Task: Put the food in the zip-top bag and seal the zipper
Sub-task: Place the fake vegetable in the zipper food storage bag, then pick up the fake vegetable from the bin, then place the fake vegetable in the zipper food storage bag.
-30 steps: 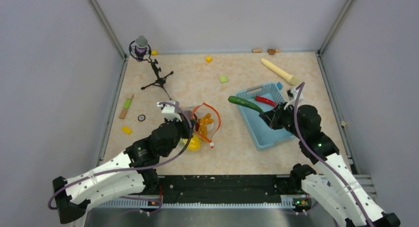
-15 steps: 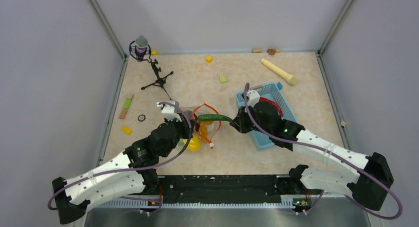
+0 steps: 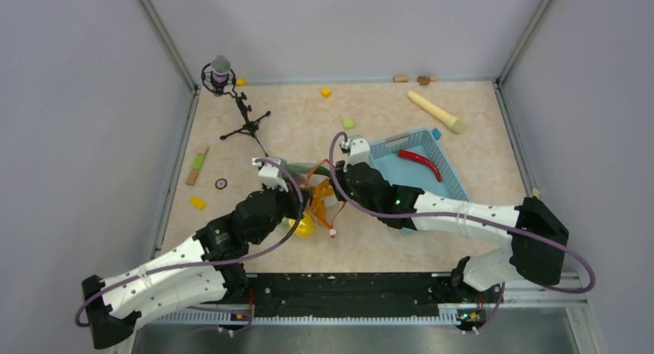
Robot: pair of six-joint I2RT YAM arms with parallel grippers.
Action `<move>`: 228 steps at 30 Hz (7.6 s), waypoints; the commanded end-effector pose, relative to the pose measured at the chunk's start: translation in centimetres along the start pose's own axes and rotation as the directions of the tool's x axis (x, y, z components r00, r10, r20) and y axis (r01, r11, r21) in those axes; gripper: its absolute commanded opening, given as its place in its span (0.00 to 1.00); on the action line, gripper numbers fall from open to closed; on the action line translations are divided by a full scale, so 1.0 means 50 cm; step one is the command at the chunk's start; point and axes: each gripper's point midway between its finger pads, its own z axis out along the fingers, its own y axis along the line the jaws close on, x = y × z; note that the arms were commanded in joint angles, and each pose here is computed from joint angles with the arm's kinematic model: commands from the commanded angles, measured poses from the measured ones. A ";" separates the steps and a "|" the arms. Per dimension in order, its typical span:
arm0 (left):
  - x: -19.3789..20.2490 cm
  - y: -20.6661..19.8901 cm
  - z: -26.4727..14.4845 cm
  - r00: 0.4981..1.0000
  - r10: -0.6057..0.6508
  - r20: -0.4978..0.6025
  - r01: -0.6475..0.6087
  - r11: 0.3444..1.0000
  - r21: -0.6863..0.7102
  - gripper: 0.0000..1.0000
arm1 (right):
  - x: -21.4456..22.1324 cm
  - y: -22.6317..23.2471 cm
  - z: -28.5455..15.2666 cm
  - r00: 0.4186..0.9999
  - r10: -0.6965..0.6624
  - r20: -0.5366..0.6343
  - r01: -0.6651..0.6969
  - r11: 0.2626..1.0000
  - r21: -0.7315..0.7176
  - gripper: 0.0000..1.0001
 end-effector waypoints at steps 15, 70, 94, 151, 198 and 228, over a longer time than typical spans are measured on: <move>-0.014 -0.057 0.003 1.000 0.002 0.013 -0.003 0.991 0.133 0.00 | -0.107 0.172 0.027 0.931 0.294 0.219 -0.224 0.929 -0.296 0.01; -0.094 0.065 -0.061 0.958 -0.141 0.249 0.168 0.982 -0.090 0.00 | -0.132 -0.080 -0.047 0.983 -0.078 0.164 0.069 0.996 0.065 0.99; -0.084 0.036 -0.052 0.973 -0.119 0.198 0.129 0.991 -0.037 0.00 | 0.006 -0.570 0.085 0.623 -0.686 -0.375 0.758 0.647 0.075 0.94; -0.087 0.031 -0.061 0.967 -0.142 0.212 0.145 0.989 -0.002 0.00 | 0.092 -0.549 0.060 0.656 -0.664 -0.359 0.657 0.737 -0.161 0.27; -0.086 0.043 -0.059 0.966 -0.133 0.221 0.143 0.989 -0.030 0.00 | -0.248 0.144 -0.083 0.818 0.020 0.575 0.276 0.863 -0.424 0.00; -0.087 0.046 -0.058 0.966 -0.128 0.224 0.141 0.989 -0.043 0.00 | -0.055 0.188 -0.035 0.923 -0.074 0.379 0.282 0.799 -0.531 0.00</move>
